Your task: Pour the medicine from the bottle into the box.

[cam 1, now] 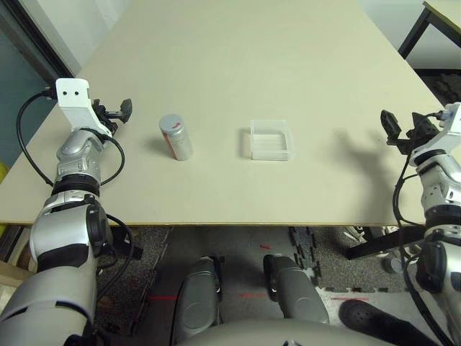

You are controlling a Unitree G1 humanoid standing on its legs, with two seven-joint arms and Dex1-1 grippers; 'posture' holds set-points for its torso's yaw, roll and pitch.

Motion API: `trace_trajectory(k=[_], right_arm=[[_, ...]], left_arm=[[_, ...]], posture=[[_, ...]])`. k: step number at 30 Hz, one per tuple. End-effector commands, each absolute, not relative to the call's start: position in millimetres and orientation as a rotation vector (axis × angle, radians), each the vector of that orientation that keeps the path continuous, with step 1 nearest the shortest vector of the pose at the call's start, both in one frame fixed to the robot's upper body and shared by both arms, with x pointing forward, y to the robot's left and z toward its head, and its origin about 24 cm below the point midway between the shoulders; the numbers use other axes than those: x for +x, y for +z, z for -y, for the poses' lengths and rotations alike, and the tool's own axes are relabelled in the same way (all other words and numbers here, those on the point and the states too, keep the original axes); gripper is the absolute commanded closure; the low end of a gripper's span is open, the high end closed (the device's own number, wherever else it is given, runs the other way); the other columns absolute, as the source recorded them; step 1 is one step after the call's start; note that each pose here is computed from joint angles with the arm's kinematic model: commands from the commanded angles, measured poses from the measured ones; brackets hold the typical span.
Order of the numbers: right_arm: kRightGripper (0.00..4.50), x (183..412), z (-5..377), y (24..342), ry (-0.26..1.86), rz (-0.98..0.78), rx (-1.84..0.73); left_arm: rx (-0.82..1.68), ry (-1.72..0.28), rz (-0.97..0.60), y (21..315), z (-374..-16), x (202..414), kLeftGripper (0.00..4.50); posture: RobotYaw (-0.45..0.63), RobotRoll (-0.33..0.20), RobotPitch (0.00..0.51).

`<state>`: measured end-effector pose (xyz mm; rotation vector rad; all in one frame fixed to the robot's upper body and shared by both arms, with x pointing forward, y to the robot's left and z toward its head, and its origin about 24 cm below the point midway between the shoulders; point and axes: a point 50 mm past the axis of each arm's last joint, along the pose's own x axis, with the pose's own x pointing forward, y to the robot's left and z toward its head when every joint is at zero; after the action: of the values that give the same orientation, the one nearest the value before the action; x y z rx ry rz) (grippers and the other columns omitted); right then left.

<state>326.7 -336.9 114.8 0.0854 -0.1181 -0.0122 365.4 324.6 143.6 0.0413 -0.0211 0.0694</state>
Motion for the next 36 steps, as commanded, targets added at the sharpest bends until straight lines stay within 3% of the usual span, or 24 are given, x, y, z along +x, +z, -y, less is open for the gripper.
trace_trajectory(k=[1,14,24,27,36], right_arm=[[0.00,325.0,337.1,111.3,-0.017,0.115,0.087],[0.00,331.6,324.4,116.5,0.096,0.130,0.073],[0.00,322.3,285.9,131.9,0.537,0.140,0.039],[0.00,312.5,266.3,135.4,0.756,0.118,0.026],[0.00,297.3,233.7,144.6,1.097,0.066,-0.048]], left_arm=[[0.054,0.063,0.007,144.2,-324.9,366.0,0.02],[0.063,0.040,0.024,149.5,-331.1,362.2,0.02],[0.063,-0.083,0.024,149.1,-334.5,353.2,0.02],[0.053,-0.158,0.026,148.7,-332.4,349.5,0.02],[0.041,-0.271,0.042,150.7,-325.4,342.7,0.02]], posture=[[-0.13,0.000,0.129],[-0.09,0.000,0.106],[-0.10,0.000,0.119],[-0.10,0.000,0.124],[-0.09,0.000,0.131]])
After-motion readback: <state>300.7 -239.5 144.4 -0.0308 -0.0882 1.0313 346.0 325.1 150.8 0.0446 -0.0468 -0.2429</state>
